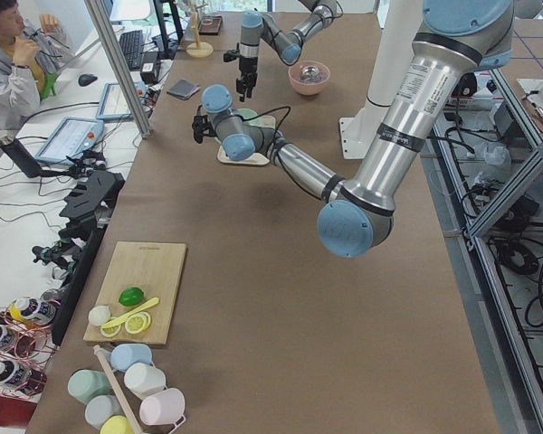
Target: Stack green bowls together
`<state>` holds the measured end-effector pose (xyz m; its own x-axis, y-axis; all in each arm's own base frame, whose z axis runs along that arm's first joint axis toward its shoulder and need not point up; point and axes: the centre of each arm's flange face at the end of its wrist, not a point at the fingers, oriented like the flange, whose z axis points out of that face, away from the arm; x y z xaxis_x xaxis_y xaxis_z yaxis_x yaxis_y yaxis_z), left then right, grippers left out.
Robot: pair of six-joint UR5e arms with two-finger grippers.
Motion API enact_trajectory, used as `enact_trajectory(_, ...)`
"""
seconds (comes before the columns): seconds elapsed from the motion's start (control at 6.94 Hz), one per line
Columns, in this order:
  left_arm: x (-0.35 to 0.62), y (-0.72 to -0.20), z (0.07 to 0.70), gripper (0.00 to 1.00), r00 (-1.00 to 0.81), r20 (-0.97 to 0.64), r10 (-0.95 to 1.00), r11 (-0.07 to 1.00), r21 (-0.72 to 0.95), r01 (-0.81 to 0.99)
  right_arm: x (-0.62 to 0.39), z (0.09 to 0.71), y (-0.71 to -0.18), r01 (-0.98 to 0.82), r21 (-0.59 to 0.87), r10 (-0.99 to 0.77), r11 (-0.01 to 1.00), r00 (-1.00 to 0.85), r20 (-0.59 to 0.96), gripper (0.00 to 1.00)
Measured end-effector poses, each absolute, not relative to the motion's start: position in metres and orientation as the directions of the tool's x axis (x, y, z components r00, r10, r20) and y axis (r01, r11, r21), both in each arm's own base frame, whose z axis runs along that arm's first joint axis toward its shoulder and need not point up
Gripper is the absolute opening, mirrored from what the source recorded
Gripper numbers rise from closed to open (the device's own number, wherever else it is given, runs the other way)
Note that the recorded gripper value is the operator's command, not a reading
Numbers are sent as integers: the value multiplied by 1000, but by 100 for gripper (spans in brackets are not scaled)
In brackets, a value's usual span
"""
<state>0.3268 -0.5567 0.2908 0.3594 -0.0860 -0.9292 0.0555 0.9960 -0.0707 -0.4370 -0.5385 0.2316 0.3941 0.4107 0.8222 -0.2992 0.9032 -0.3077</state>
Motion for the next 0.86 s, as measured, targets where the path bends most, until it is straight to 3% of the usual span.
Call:
enact_trajectory(0.29, 398, -552, 252, 0, 368, -924, -108, 993, -85, 76, -329, 277, -559, -264, -318, 402, 910, 381, 833, 100)
enact_trajectory(0.86, 493, -547, 190, 0, 368, -923, -111, 992, -79, 101, -195, 398, -565, -222, -161, 250, 962, 472, 845, 100)
